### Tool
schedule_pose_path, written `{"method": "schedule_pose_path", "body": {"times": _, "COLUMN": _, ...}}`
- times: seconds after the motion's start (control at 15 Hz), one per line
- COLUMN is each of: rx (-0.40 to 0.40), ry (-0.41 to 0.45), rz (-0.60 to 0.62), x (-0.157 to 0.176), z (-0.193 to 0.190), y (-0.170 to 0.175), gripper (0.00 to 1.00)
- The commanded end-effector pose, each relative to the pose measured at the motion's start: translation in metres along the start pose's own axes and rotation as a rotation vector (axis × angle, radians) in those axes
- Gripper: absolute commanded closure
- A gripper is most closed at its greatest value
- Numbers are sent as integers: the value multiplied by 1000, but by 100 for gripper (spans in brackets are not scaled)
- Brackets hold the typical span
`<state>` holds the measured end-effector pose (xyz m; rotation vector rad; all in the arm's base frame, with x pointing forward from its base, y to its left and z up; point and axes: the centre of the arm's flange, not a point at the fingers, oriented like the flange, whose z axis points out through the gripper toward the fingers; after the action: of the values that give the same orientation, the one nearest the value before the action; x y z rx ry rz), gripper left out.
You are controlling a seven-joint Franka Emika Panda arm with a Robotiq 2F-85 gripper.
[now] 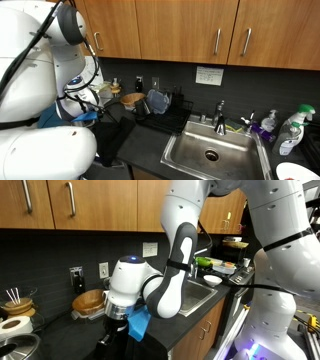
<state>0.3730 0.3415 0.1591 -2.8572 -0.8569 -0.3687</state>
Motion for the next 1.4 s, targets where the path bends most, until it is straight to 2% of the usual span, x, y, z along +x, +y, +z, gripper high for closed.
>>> {"method": "schedule_pose_path", "body": {"times": 0.0, "rx": 34, "ry": -36, "rz": 84, "x": -11, "z": -17, "y": -1, "gripper": 0}}
{"method": "schedule_pose_path", "body": {"times": 0.2, "rx": 53, "ry": -76, "rz": 153, "x": -20, "z": -21, "y": 1, "gripper": 0}}
{"method": "schedule_pose_path", "body": {"times": 0.6, "rx": 43, "ry": -152, "rz": 343, "x": -32, "z": -37, "y": 25, "gripper": 0}}
{"method": "schedule_pose_path", "body": {"times": 1.07, "rx": 41, "ry": -211, "rz": 407, "x": -27, "z": -47, "y": 37, "gripper": 0}}
{"method": "schedule_pose_path", "body": {"times": 1.33, "rx": 100, "ry": -203, "rz": 382, "x": -18, "z": -35, "y": 60, "gripper": 0}}
